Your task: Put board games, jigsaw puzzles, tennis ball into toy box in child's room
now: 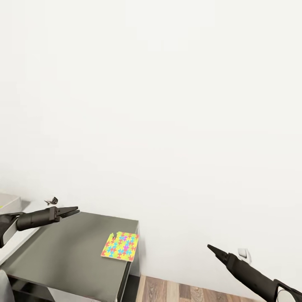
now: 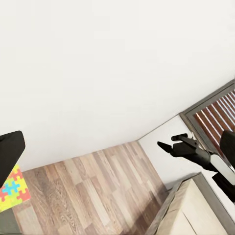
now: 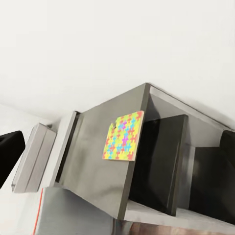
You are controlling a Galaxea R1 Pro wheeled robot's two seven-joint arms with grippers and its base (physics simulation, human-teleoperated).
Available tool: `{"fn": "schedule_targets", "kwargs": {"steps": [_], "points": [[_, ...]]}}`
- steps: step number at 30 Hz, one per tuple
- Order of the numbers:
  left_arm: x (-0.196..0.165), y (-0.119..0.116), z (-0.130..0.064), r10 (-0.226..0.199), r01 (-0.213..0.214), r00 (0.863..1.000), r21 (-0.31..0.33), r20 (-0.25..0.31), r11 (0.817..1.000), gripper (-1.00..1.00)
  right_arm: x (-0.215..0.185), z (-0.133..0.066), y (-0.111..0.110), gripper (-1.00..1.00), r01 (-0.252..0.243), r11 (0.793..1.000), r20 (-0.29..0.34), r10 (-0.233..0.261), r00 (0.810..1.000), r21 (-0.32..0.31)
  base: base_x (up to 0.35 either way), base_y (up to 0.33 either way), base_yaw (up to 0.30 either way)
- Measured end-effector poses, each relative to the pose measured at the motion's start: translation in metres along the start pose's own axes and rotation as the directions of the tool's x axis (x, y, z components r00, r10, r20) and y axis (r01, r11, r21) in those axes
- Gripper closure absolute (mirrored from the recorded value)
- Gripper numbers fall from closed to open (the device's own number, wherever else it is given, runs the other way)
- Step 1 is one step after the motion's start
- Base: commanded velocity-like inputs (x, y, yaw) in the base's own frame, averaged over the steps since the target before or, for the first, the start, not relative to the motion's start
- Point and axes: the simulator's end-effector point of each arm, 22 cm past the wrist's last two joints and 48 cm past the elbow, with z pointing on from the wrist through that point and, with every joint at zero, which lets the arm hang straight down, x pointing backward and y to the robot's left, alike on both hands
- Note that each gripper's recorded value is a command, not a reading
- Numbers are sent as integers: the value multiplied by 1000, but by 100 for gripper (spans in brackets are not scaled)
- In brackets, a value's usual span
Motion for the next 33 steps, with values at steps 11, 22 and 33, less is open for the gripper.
{"fn": "schedule_targets", "kwargs": {"steps": [11,22,33], "points": [[2,-6,7,32,-31,999,16,-18,999,-100,0,0,-1,-100,-4,1000,-3,4,1000,1,88,8,32],[25,-34,28,107,-99,990,86,-93,991,-100,4,0,-8,-100,-18,1000,-4,18,1000,12,12,0,1],[31,-41,32,115,-104,987,101,-109,989,-100,15,19,-27,-100,-81,996,-42,83,996,34,0,0,0]]}}
